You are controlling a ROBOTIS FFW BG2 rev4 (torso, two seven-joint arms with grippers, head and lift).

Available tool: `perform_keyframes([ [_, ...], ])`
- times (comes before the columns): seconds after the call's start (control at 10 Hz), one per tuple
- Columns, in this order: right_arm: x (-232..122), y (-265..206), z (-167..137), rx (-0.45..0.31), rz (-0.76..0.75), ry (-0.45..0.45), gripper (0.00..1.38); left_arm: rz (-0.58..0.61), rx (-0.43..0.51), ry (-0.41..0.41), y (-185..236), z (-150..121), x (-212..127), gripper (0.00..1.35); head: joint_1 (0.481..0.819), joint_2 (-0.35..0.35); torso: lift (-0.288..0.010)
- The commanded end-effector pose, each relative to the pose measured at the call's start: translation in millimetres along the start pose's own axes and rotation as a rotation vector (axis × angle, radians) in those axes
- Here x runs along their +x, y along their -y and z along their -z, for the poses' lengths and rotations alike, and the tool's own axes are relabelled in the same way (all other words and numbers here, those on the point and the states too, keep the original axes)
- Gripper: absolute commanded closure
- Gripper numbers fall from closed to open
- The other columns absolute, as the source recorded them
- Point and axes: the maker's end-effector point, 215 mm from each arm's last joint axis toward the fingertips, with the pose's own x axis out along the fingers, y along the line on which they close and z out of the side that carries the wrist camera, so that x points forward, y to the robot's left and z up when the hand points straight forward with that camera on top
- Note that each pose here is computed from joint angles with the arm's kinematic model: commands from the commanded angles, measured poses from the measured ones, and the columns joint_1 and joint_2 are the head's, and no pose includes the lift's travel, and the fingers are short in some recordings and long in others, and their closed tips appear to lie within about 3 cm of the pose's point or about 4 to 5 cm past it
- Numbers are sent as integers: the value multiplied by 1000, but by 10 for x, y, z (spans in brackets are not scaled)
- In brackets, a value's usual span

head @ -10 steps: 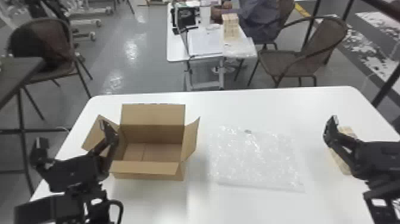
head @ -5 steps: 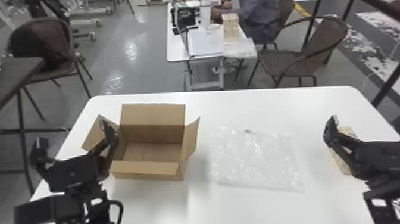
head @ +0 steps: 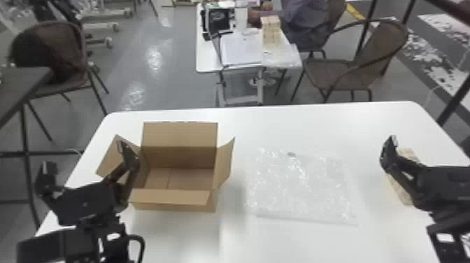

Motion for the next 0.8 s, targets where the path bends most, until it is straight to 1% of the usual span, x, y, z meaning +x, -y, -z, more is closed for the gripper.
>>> perform_keyframes([
  [0.0,0,0,0,0,0,0,-2,0,0,0,0,0,0,-1,678,86,-100],
  [0.7,0,0,0,0,0,0,-2,0,0,0,0,0,0,-1,678,86,-100],
])
